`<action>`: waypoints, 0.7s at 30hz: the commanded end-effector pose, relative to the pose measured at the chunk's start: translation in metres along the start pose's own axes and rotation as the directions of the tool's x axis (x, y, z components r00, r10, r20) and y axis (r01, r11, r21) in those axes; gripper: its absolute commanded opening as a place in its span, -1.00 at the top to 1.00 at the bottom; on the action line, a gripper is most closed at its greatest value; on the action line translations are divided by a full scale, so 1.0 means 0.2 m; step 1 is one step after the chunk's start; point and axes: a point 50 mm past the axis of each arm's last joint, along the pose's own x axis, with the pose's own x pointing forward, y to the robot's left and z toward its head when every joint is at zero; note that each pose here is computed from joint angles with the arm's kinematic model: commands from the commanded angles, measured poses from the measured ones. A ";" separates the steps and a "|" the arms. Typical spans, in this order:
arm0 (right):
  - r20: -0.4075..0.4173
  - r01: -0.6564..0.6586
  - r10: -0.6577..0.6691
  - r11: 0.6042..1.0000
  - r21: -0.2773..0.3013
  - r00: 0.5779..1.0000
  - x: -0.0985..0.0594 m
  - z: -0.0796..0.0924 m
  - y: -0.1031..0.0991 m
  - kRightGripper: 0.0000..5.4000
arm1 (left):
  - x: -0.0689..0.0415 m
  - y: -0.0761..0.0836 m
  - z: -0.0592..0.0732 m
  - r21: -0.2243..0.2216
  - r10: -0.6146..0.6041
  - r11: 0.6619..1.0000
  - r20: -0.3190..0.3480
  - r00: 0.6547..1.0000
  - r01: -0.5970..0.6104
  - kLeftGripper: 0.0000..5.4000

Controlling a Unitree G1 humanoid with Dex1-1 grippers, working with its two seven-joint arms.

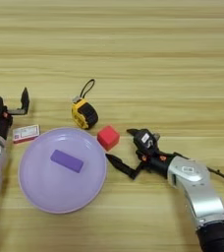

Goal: Move the objects on the table

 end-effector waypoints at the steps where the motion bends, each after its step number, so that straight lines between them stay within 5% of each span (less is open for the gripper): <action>1: 0.008 -0.005 0.006 1.000 -0.024 1.000 0.03 0.03 -0.01 -0.98 | 0.02 0.00 0.02 -0.003 0.000 1.000 0.013 1.000 0.000 -1.00; 17: 0.002 -0.022 0.022 1.000 -0.015 1.000 0.12 0.03 0.03 -0.98 | 0.02 0.00 0.02 -0.003 -0.001 1.000 0.015 1.000 0.001 -1.00; 21: 0.006 -0.013 0.013 1.000 -0.013 1.000 0.15 0.04 0.02 -0.85 | 0.02 0.00 0.02 -0.003 -0.001 1.000 0.017 1.000 0.001 -1.00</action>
